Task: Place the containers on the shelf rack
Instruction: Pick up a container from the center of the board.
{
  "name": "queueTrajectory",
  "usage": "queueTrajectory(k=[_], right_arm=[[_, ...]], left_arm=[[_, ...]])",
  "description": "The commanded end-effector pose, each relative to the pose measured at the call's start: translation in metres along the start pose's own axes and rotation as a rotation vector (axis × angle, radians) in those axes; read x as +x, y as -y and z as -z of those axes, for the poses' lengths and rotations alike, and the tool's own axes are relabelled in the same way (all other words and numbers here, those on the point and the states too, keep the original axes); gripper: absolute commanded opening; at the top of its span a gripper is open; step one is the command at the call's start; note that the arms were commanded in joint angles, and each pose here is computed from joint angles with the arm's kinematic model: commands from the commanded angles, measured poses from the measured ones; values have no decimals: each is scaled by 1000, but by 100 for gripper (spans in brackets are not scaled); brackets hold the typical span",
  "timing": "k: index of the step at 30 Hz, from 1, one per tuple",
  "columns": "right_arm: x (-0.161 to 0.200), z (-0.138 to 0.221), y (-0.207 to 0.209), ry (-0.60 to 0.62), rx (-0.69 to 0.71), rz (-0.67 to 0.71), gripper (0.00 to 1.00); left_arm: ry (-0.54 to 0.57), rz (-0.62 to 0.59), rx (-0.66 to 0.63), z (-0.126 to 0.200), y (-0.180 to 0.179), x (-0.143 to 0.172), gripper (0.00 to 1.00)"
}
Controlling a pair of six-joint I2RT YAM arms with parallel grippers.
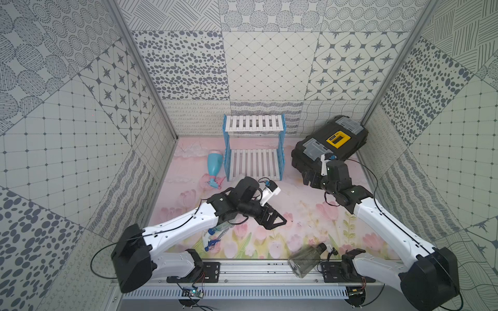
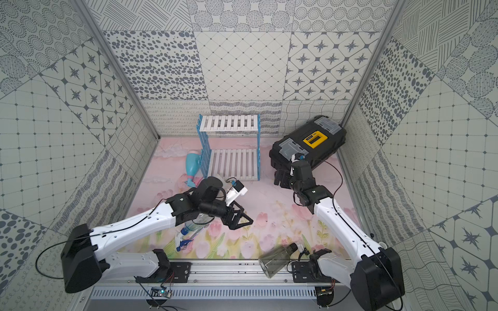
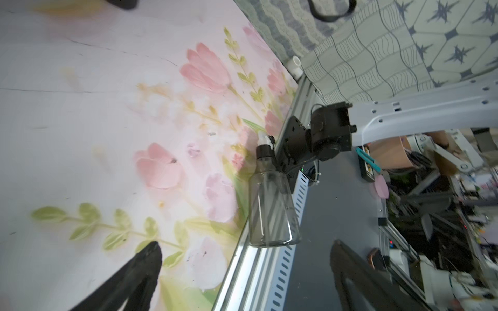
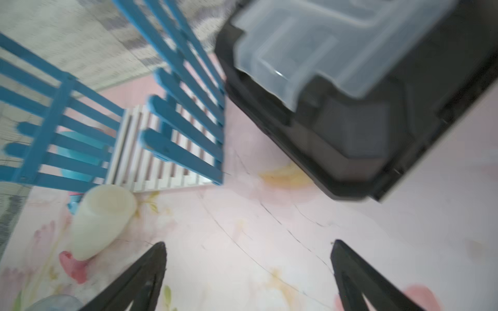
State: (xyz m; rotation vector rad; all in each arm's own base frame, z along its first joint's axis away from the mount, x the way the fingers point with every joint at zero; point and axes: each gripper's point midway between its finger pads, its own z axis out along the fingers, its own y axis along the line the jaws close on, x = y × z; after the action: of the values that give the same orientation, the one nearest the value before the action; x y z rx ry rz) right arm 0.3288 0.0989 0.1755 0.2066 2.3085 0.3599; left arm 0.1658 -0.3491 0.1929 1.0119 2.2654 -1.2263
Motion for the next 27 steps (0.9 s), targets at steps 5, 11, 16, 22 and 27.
queueTrajectory(k=[5, 11, 16, 22, 27], right_arm=[[23, 1, 59, -129, 111, -113, 97], [16, 3, 76, -118, 117, -152, 97], [13, 9, 79, -97, 98, -176, 97], [13, 11, 77, -79, 70, -199, 97], [15, 9, 75, -78, 52, -212, 97]], left_arm=[[-407, -201, 150, -117, 73, 49, 99], [-582, -433, 3, -152, 64, 88, 99], [-653, -555, -116, -169, 41, 102, 99], [-747, -653, -337, -173, -16, 115, 99], [-752, -682, -404, -168, -37, 110, 95]])
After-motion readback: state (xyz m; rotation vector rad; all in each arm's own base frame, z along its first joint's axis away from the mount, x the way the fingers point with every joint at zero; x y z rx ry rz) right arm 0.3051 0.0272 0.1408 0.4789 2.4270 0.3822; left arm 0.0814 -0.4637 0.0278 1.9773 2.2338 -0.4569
